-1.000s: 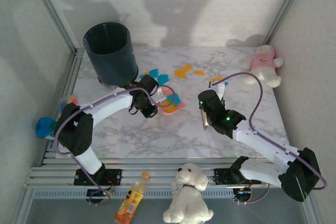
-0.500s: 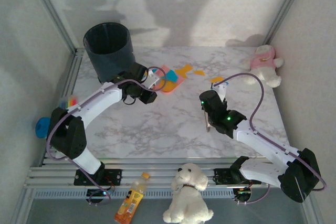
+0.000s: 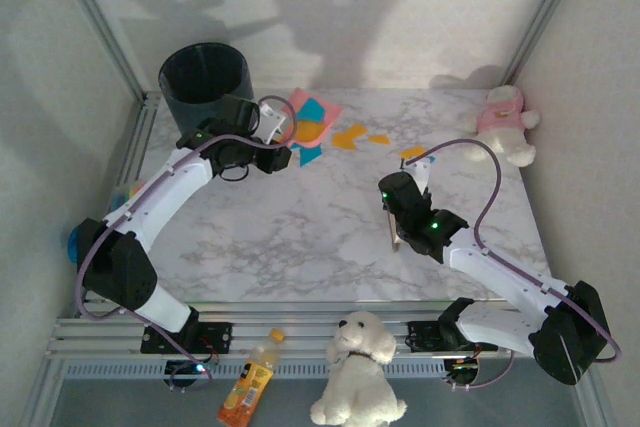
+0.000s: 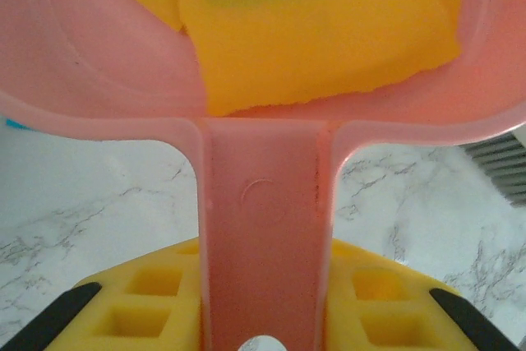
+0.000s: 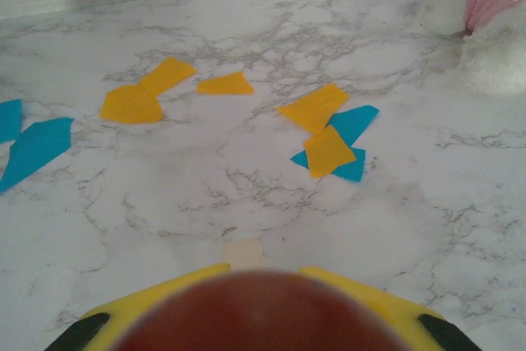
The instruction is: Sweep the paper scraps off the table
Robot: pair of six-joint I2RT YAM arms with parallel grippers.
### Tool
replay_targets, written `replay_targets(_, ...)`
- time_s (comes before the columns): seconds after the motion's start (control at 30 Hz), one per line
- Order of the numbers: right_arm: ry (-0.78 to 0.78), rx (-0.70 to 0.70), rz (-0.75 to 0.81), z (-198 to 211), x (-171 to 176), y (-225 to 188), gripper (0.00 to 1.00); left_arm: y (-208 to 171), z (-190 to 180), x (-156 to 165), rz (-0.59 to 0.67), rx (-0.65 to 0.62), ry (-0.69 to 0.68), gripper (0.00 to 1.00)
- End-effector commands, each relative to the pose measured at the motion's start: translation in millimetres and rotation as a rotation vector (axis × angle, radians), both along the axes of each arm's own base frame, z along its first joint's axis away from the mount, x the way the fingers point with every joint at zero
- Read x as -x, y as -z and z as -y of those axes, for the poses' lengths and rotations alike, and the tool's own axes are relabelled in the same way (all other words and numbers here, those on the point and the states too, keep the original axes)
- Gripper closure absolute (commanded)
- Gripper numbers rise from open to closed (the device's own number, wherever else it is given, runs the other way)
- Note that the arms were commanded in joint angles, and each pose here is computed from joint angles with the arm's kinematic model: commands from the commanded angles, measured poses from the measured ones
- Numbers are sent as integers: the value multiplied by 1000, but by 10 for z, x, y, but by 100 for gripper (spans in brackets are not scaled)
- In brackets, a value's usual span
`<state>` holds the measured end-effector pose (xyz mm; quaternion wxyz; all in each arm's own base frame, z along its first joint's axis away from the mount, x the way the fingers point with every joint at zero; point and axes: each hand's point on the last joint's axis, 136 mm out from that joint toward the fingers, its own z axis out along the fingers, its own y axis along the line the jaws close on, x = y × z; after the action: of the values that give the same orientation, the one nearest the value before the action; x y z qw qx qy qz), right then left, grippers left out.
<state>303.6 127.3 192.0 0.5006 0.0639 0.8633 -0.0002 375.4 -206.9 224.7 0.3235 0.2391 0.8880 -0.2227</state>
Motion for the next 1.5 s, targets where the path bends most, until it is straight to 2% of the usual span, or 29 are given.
replay_targets(0.0, 6, -24, 24, -9, -44, -44, 100, -483, 11, -14, 77, 97, -10, 100)
replay_targets(0.27, 5, -24, 18, -17, -53, -28, 100, -820, -166, -165, 99, 162, -101, 100)
replay_targets(0.7, 1, -23, 6, -21, -42, 2, 100, -1260, -478, -332, 142, 319, -173, 100)
replay_targets(1.47, 2, -20, -8, -25, -43, 33, 100, -1475, -993, -625, 42, 638, -334, 100)
